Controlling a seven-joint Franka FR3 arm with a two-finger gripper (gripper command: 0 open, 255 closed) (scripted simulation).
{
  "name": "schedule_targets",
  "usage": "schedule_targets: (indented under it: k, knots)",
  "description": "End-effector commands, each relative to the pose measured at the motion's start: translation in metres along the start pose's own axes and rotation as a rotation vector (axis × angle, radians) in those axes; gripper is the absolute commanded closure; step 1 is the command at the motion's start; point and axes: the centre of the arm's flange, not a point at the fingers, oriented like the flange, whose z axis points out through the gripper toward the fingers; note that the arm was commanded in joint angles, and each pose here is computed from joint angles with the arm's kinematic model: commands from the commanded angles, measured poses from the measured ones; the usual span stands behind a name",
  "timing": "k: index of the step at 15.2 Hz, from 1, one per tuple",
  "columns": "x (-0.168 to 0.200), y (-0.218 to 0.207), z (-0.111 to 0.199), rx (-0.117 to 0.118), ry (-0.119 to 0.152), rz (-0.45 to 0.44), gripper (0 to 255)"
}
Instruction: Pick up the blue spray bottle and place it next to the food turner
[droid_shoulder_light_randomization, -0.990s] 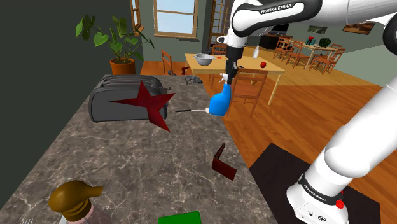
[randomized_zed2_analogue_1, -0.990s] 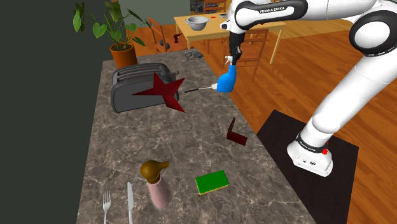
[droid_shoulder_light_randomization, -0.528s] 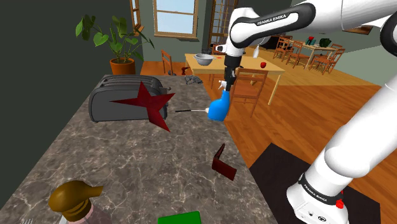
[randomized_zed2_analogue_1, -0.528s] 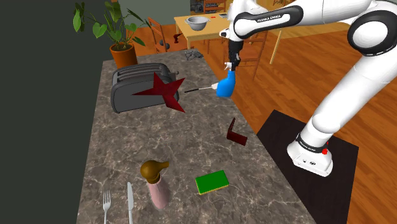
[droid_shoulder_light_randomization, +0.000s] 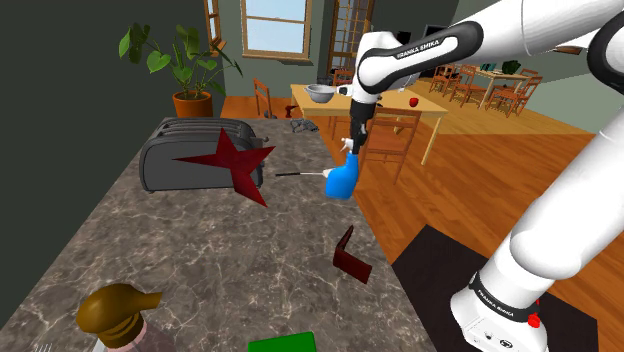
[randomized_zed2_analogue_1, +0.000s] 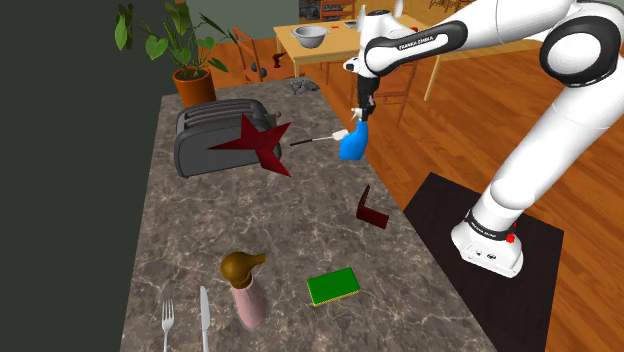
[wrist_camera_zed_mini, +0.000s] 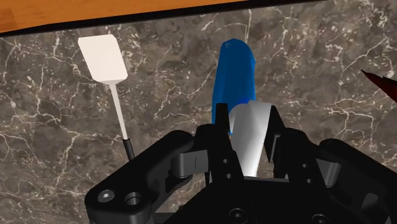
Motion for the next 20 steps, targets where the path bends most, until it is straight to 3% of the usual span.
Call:
schedule_targets:
  k: [1,8,9,14,18,20]
  knots:
    - [0.0,-0.001,0.01,-0.001,0.0,0.0,255]
    - [0.0,-0.001,0.01,-0.001,0.0,0.0,255]
    - [0.0,-0.001,0.01,-0.001,0.0,0.0,0]
    - [0.0,-0.001,0.01,-0.001,0.0,0.0,0]
    - [0.0,-0.001,-0.04,-0.001,0.0,0.0,0]
    - [0.0,-0.001,-0.04,-0.001,0.0,0.0,0]
